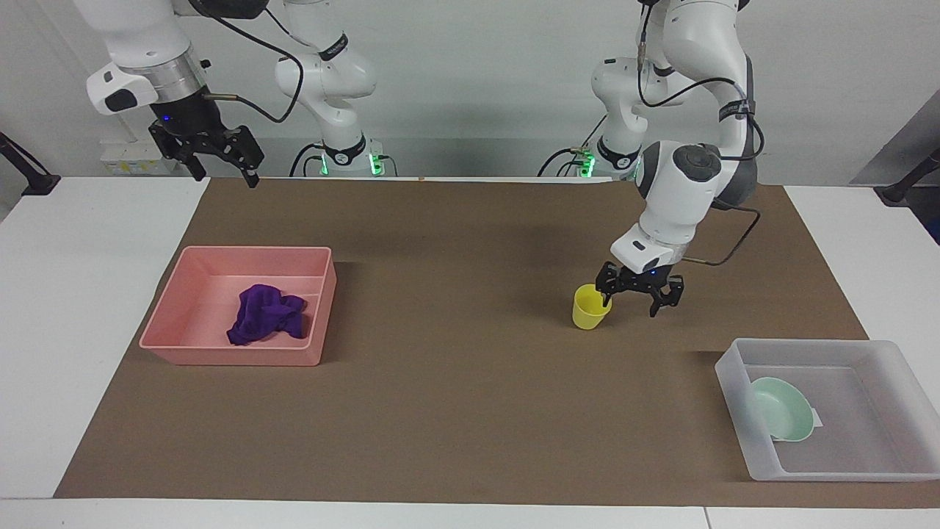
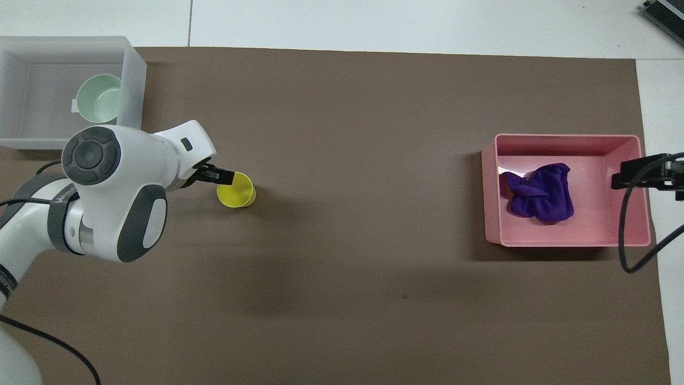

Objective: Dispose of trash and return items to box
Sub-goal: 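Reach the left gripper to the yellow cup and grasp it, then carry the yellow cup with the left gripper into the clear box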

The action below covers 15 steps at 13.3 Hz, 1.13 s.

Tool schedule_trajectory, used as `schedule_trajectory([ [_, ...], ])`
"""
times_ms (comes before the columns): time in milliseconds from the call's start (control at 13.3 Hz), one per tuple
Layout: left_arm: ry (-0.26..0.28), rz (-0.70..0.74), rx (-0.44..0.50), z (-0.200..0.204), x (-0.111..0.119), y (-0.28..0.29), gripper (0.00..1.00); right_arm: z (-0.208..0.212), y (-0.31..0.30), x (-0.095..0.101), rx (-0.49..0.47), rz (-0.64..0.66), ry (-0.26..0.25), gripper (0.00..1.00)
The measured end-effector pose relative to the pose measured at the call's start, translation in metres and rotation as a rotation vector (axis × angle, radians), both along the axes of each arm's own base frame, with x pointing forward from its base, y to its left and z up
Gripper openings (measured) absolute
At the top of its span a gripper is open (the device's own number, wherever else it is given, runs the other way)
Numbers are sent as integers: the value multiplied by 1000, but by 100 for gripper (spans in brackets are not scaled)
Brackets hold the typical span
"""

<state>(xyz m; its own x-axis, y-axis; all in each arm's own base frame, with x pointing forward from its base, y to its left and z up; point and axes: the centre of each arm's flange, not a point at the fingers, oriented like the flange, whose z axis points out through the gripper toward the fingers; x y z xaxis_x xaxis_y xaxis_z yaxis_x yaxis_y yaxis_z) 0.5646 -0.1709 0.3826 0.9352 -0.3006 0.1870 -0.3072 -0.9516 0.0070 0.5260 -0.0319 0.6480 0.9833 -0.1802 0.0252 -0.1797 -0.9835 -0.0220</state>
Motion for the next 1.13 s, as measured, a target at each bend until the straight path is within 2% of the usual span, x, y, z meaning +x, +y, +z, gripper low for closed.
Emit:
schedule_trajectory([
  [226, -14, 5, -11, -24, -15, -12, 100, -3, 1, 0, -18, 13, 7, 100],
  [301, -13, 20, -16, -29, -18, -16, 92, -5, 2, 0, -24, 16, 10, 100],
  [527, -16, 48, -25, -32, -19, -19, 49, -6, 4, 0, -30, 21, 12, 100],
  [753, -41, 80, -31, -21, -9, -4, 12, -6, 5, 0, -30, 22, 12, 100],
  [829, -61, 98, -37, -11, -2, 5, 2, -5, 5, 0, -30, 22, 12, 100],
  [979, -118, 146, -53, 19, 21, 30, 2, -5, 5, 0, -30, 22, 12, 100],
  [1130, -152, 182, -52, 52, 44, 62, 2, -5, 5, 0, -30, 22, 12, 100],
])
